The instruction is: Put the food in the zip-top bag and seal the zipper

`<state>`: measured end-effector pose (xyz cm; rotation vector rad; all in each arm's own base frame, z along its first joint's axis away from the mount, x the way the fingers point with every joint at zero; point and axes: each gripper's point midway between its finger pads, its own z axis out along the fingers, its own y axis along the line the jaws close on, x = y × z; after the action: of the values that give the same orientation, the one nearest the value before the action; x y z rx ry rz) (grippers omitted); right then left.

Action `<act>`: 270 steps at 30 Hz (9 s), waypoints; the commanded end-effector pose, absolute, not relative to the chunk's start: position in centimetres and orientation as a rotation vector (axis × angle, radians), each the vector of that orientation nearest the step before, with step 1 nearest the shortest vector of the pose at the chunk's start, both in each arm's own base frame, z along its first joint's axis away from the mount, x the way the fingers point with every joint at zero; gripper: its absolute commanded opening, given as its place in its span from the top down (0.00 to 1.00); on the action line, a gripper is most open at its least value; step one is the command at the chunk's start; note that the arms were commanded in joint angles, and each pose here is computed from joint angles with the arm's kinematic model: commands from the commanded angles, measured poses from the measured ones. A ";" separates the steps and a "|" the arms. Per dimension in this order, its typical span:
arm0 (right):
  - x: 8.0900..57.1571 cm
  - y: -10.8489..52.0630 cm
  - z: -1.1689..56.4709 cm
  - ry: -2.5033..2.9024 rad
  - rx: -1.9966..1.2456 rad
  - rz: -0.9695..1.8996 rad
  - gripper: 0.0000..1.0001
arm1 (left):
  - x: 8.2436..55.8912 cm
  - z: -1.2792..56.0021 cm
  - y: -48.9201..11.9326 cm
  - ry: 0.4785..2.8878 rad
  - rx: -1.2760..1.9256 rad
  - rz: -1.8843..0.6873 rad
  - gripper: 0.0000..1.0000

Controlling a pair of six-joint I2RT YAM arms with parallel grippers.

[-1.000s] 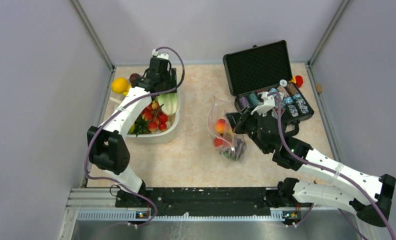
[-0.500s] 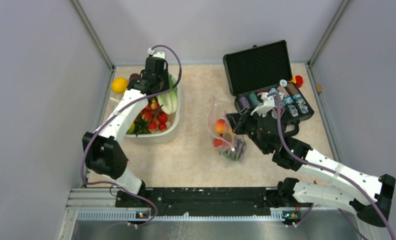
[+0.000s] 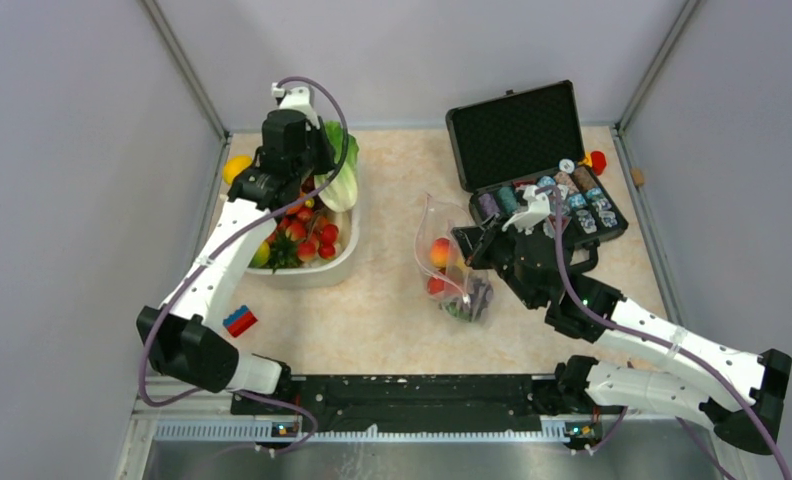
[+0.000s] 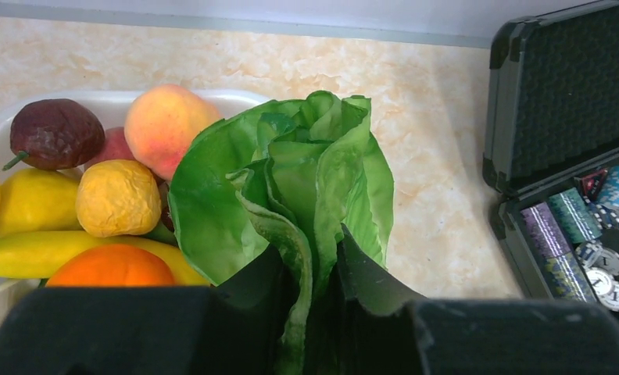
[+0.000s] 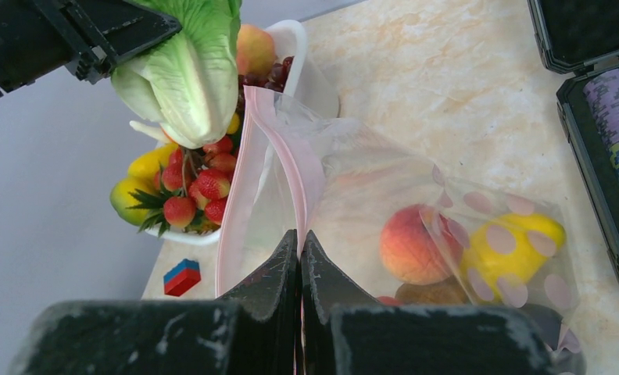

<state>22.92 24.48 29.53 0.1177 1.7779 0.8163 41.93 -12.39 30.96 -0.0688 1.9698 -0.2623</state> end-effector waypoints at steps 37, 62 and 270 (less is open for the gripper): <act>26.3 27.7 31.5 1.655 0.415 0.953 1.00 | 26.3 42.7 -22.1 1.136 -0.131 -1.174 0.99; 24.8 26.4 35.4 1.545 0.550 1.177 1.00 | 26.4 33.9 -27.6 1.279 0.032 -0.773 1.00; 21.7 12.0 25.5 1.740 0.587 0.568 1.00 | 20.2 15.7 -40.6 2.134 0.625 -1.286 0.54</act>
<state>21.25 12.06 23.07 0.5395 1.8103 0.5126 19.76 -40.07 15.66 0.5624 2.1270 -1.4042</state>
